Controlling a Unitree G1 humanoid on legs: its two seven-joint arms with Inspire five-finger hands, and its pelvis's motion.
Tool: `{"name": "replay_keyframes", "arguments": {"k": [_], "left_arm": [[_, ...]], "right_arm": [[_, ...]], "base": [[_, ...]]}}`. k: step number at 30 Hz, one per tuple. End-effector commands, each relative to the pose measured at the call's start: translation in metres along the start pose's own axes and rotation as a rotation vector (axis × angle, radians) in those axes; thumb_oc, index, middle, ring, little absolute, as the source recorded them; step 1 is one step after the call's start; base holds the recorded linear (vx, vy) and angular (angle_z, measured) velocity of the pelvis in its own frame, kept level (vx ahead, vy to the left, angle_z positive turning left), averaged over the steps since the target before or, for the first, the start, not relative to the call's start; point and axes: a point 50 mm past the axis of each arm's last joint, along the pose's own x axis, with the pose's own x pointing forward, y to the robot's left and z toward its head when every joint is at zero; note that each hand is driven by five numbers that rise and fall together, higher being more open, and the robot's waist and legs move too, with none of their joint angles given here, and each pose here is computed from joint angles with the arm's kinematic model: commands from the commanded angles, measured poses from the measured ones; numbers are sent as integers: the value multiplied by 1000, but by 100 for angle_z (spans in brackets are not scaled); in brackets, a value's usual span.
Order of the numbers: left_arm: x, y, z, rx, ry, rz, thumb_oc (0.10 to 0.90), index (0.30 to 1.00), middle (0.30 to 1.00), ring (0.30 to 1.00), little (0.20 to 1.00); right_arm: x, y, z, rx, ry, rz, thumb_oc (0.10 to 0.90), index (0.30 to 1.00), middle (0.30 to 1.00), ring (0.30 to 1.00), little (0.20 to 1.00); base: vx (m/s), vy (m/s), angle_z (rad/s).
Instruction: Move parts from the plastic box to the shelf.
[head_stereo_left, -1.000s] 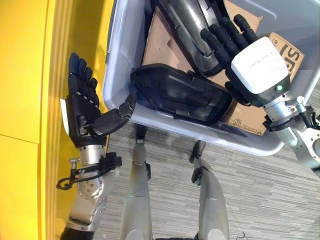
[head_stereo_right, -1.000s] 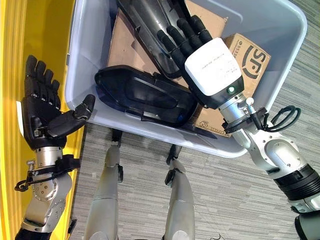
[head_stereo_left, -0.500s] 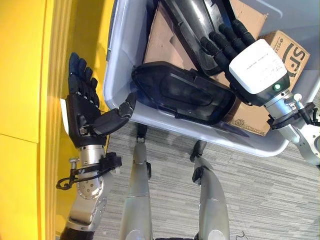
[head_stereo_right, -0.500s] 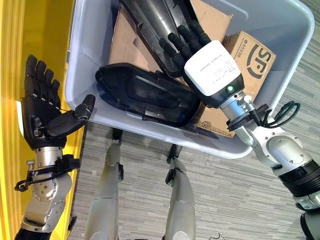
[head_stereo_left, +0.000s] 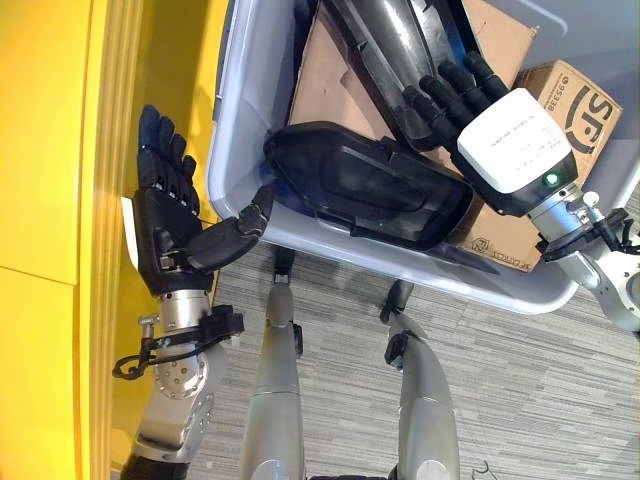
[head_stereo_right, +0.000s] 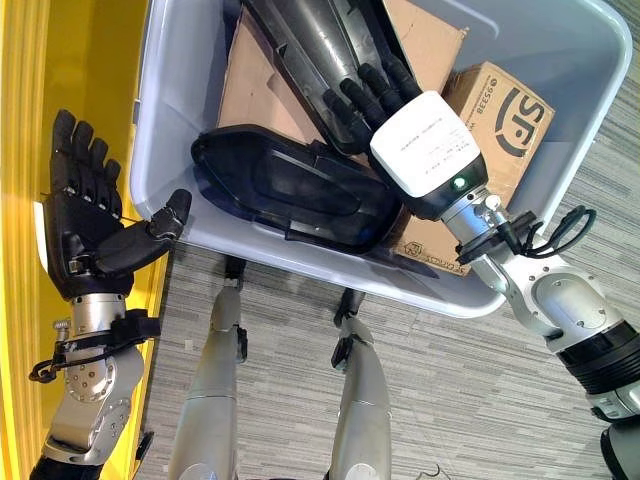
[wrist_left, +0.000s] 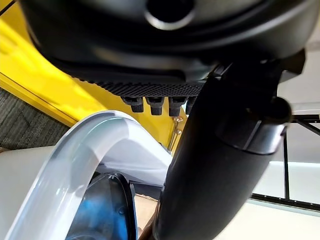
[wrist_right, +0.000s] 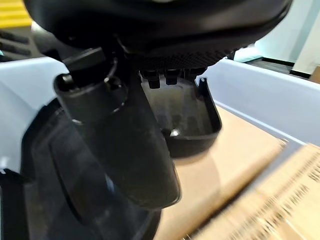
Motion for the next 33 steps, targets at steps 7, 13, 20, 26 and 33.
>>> {"name": "replay_keyframes", "arguments": {"k": [7, 13, 20, 26, 33], "left_arm": [[1, -8, 45, -68, -250, -52, 900, 1000, 1000, 1000, 1000], [2, -8, 45, -71, -252, -50, 900, 1000, 1000, 1000, 1000], [2, -9, 44, -79, -247, -49, 900, 1000, 1000, 1000, 1000], [2, -9, 44, -72, -248, -52, 900, 1000, 1000, 1000, 1000], [3, -11, 45, -66, -257, -63, 900, 1000, 1000, 1000, 1000]], "right_arm": [[31, -28, -16, -131, -23, -95, 900, 1000, 1000, 1000, 1000], [39, -27, -17, -146, -23, -91, 900, 1000, 1000, 1000, 1000], [44, -27, -15, -134, -27, -95, 900, 1000, 1000, 1000, 1000], [50, -28, -16, -126, -18, -108, 900, 1000, 1000, 1000, 1000], [54, -15, -19, -105, 19, -66, 900, 1000, 1000, 1000, 1000]], "base": [[0, 0, 0], [0, 0, 0], [0, 0, 0], [-10, 8, 2], [-32, 8, 3]]}}
